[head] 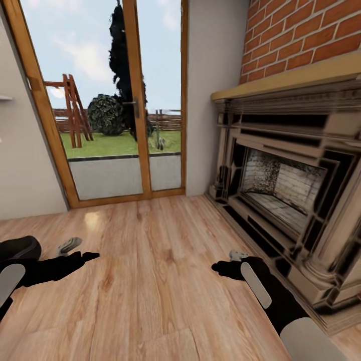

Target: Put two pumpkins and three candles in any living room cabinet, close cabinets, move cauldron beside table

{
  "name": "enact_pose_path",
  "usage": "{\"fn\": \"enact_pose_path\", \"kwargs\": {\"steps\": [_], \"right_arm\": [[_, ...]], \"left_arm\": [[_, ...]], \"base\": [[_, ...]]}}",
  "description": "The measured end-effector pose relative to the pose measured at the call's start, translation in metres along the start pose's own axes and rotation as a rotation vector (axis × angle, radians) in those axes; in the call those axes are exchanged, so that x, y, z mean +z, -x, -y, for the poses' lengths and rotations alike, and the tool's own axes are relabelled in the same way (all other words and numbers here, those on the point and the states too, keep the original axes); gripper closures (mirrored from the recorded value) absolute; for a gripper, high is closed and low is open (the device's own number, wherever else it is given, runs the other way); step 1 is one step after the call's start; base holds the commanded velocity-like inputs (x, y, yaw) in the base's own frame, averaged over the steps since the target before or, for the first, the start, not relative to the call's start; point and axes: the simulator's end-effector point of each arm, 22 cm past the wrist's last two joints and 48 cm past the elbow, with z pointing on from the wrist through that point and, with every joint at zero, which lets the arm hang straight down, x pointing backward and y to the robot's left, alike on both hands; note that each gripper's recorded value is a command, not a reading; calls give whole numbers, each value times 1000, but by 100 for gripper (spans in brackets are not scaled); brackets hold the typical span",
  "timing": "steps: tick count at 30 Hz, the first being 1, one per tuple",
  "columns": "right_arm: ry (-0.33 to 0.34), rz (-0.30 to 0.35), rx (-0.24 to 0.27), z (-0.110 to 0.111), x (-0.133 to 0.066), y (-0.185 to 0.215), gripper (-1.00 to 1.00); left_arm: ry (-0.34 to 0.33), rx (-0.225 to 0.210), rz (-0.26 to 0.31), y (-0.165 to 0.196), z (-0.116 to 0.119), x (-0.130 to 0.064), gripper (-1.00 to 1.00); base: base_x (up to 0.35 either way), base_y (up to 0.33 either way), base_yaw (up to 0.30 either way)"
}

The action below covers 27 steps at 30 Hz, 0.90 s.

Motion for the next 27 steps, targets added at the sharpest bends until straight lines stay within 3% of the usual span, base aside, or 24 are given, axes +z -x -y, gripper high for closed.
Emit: {"fn": "enact_pose_path", "kwargs": {"steps": [21,27], "right_arm": [[0,-6,-4,-1,1,-2,-100],[-3,-5,-5,-1,1,-2,-100]], "left_arm": [[4,-5,-4,-1,-2,1,-100],[6,-8,-6,-2,-4,1,-100]], "base": [[336,11,3],[337,0,170]]}}
